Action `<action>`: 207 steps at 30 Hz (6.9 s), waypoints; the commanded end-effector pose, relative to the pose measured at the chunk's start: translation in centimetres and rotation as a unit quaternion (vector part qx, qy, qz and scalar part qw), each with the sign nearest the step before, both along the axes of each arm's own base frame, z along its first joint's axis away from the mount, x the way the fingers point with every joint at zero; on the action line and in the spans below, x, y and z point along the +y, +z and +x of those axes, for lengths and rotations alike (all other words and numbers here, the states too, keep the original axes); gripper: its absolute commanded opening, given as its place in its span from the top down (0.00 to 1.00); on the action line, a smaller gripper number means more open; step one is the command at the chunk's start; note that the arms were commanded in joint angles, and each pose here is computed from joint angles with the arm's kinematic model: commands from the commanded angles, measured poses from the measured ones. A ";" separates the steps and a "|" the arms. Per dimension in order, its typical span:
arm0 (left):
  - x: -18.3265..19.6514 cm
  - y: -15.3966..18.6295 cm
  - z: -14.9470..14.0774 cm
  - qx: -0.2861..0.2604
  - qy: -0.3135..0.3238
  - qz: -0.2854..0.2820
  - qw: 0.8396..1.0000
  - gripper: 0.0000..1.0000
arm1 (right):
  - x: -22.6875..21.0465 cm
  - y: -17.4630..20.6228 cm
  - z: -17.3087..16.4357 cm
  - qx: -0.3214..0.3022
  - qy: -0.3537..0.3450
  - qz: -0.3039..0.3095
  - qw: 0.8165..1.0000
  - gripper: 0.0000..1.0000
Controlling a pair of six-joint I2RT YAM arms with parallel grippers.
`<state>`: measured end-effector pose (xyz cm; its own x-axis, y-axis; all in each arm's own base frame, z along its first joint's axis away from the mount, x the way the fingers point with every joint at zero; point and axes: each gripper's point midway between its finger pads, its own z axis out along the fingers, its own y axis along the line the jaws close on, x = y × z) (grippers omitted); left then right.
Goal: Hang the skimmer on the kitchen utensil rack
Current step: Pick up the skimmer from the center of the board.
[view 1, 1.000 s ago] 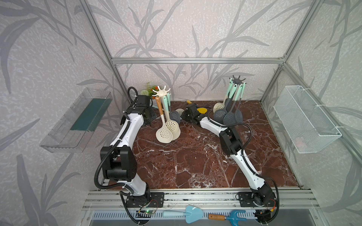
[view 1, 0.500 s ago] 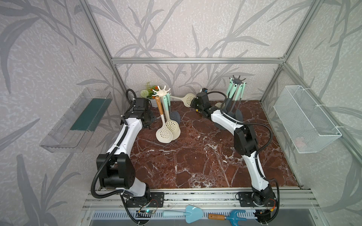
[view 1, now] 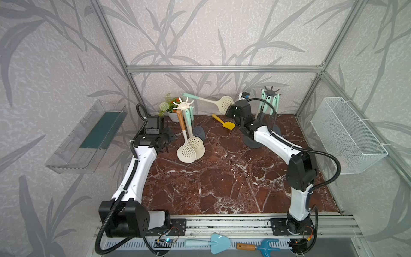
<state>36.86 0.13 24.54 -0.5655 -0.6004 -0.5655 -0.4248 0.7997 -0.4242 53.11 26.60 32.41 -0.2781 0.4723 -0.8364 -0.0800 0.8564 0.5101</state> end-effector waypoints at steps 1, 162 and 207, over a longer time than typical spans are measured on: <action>-0.3 0.9 -1.3 -0.009 -0.013 -0.001 1.000 0.46 | -3.0 6.5 -2.0 -0.070 -0.039 0.044 0.996 1.00; -22.4 11.9 -11.1 -0.343 -0.433 0.041 0.833 0.56 | 6.1 6.6 -21.9 -0.062 0.191 -0.012 0.980 1.00; -23.0 7.7 -12.5 -0.295 -0.431 0.102 0.847 1.00 | 5.5 9.8 -24.2 -0.134 0.300 0.072 0.942 0.34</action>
